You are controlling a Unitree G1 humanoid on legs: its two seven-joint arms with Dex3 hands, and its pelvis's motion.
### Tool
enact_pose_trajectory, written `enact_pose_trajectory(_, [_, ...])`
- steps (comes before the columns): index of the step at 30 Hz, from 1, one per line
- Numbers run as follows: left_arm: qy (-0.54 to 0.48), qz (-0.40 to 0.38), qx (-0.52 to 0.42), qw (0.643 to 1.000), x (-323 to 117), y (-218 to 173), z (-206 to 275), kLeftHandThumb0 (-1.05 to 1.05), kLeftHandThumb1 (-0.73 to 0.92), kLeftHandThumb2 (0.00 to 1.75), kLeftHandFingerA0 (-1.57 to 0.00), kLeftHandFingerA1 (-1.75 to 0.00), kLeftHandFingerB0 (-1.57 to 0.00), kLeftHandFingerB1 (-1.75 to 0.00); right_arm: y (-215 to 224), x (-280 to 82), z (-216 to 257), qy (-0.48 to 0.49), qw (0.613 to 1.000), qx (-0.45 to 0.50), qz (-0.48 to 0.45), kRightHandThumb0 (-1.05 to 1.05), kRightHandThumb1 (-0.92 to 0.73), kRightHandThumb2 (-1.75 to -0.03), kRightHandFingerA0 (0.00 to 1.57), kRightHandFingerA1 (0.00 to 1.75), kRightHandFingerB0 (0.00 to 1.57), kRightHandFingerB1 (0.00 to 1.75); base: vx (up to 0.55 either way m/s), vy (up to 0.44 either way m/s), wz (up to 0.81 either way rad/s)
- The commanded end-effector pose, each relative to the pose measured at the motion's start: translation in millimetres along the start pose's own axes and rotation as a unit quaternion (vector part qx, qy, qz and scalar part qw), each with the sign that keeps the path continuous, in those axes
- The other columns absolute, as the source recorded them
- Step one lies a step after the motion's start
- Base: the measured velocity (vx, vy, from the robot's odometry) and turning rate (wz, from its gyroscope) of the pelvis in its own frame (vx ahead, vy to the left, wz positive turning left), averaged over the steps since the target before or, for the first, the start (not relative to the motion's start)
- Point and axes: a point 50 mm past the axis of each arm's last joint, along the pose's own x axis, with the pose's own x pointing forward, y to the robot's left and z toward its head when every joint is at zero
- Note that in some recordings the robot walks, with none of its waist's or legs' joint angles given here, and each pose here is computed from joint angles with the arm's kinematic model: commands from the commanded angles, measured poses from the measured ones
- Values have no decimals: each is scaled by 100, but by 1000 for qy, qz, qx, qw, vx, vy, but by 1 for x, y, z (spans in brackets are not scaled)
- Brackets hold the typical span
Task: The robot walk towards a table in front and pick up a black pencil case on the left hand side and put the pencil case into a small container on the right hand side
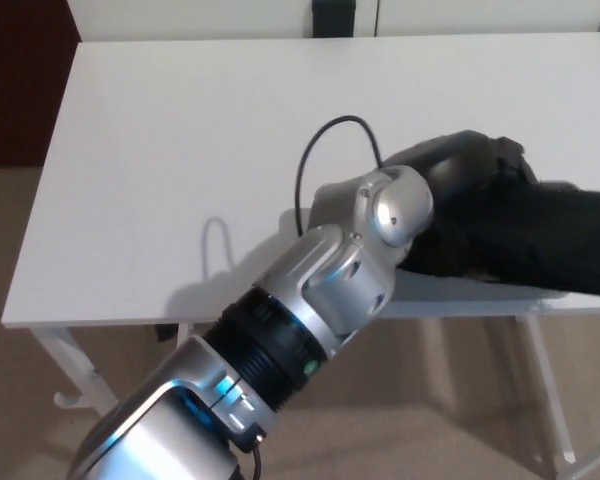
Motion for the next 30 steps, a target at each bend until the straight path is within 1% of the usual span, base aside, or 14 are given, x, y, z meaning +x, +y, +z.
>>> enact_pose_trajectory(1, [16,64,-32,997,0,9,-12,-23,80,72,-102,-128,-75,-87,-2,-2,-4,5,1000,5,1,-55,-53,-57,90,47,72,44,0,0,0])
enact_pose_trajectory(5, [15,80,-50,995,-1,11,-14,-23,78,74,-103,-136,-76,-102,-2,-2,-4,8,1000,-4,3,-56,-54,-58,88,47,71,43,0,0,0])
enact_pose_trajectory(7, [14,83,-52,995,-1,11,-14,-23,79,70,-103,-137,-72,-99,-2,-3,-5,8,1000,-5,3,-56,-54,-58,88,47,70,43,0,0,0])
enact_pose_trajectory(8, [13,85,-51,995,-1,12,-14,-24,81,68,-102,-138,-71,-96,-2,-2,-5,8,1000,-5,3,-55,-54,-57,87,47,70,43,0,0,0])
enact_pose_trajectory(9, [11,90,-46,995,-2,14,-13,-23,80,66,-101,-134,-72,-78,-2,-2,-5,9,1000,-4,2,-55,-54,-58,87,47,70,43,0,0,0])
enact_pose_trajectory(10, [9,95,-39,995,-2,15,-13,-23,80,66,-101,-134,-72,-78,-2,-2,-5,11,1000,-3,2,-55,-54,-58,87,47,70,43,0,0,0])
enact_pose_trajectory(11, [10,97,-40,994,-3,17,-13,-22,80,64,-102,-130,-71,-53,-1,-2,-5,10,1000,-1,2,-55,-54,-57,87,47,70,43,0,0,0])
enact_pose_trajectory(13, [9,100,-44,994,-3,18,-13,-21,80,67,-100,-131,-73,-87,-1,-2,-5,9,1000,-1,2,-55,-54,-57,87,47,72,44,0,0,0])
enact_pose_trajectory(14, [7,100,-46,994,-4,18,-14,-21,80,67,-100,-131,-73,-87,-1,-2,-5,10,1000,-3,2,-55,-54,-57,87,47,72,44,0,0,0])
enact_pose_trajectory(17, [8,100,-39,994,-5,17,-17,-23,79,71,-100,-139,-69,-121,-1,-2,-4,9,1000,-3,3,-54,-54,-57,88,47,71,44,0,0,0])
enact_pose_trajectory(19, [10,102,-38,994,-5,15,-18,-22,78,71,-98,-138,-69,-121,0,-2,-4,9,1000,-4,4,-53,-54,-57,88,47,71,44,0,0,0])
enact_pose_trajectory(21, [16,102,-32,994,-5,13,-20,-20,72,75,-95,-133,-74,-102,-1,-3,-5,9,1000,-7,4,-54,-54,-57,88,47,71,44,0,0,0])
enact_pose_trajectory(29, [19,106,-23,994,-6,12,-24,-19,75,76,-95,-136,-75,-101,-4,0,-1,7,1000,-18,1,-55,-55,-58,88,46,70,43,0,0,0])
enact_pose_trajectory(30, [19,108,-19,994,-6,12,-26,-18,74,78,-93,-130,-73,-114,-4,0,-1,8,1000,-18,1,-55,-55,-58,88,46,70,43,0,0,0])
